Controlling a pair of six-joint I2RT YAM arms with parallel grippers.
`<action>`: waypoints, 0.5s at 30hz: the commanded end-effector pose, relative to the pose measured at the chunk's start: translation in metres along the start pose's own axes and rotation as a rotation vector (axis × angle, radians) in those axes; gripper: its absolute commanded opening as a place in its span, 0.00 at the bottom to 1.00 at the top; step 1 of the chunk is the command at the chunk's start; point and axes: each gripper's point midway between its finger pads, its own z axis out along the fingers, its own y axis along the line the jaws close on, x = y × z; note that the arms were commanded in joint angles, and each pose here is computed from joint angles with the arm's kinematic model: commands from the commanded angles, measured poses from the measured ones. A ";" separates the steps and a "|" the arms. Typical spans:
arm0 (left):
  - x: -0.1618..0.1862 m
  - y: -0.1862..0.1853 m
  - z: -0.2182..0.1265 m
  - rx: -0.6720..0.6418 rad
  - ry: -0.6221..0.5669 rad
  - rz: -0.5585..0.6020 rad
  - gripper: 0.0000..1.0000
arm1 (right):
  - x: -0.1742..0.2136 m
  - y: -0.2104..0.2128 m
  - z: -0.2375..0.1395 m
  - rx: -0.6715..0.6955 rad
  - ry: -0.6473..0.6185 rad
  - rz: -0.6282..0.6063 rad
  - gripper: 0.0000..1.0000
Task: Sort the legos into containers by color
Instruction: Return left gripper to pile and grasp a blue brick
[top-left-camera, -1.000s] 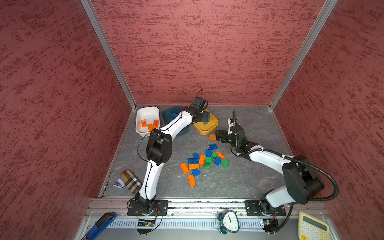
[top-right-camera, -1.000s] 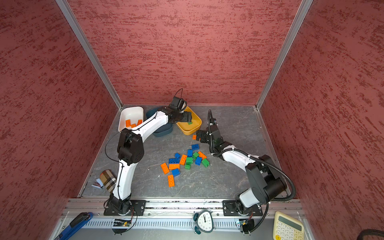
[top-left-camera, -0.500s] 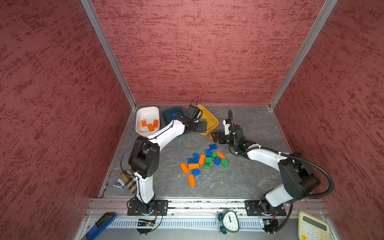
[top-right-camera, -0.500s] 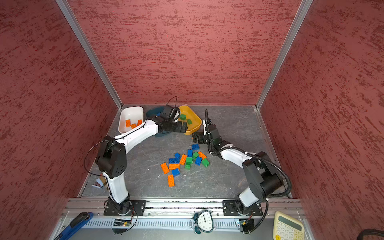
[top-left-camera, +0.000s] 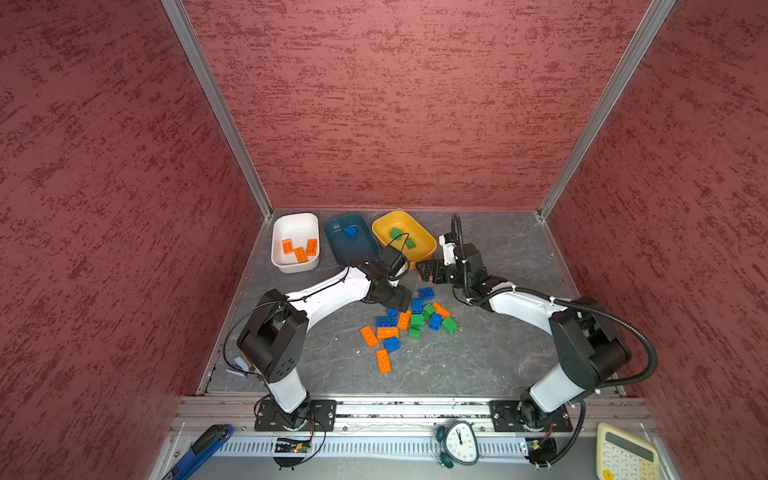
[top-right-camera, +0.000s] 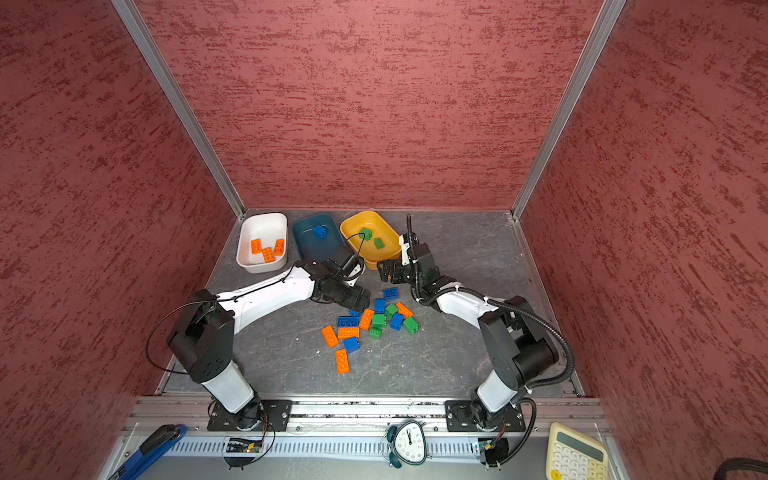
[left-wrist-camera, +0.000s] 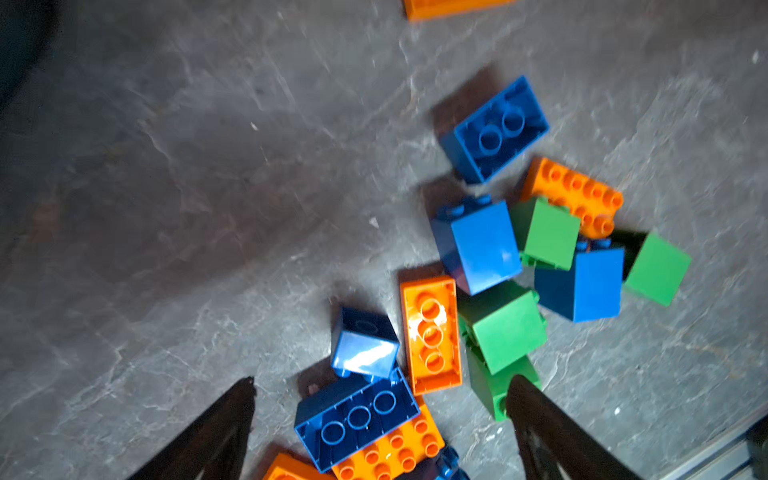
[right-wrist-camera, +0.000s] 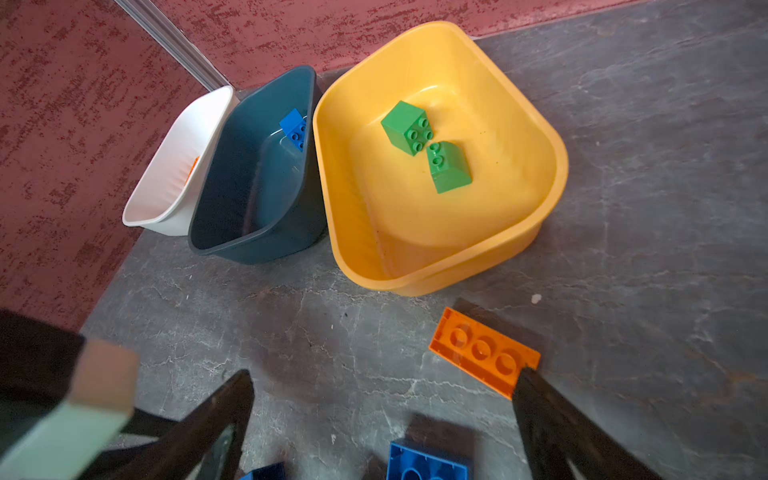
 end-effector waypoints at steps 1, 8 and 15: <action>0.019 -0.009 0.007 0.023 0.060 0.041 0.87 | -0.015 0.017 0.002 -0.063 -0.024 -0.006 0.98; 0.014 0.020 0.026 -0.076 0.037 -0.065 0.67 | -0.017 0.018 0.002 -0.065 -0.033 0.007 0.98; 0.008 0.014 0.043 -0.046 0.049 -0.016 0.64 | -0.015 0.015 0.001 -0.052 -0.033 0.013 0.98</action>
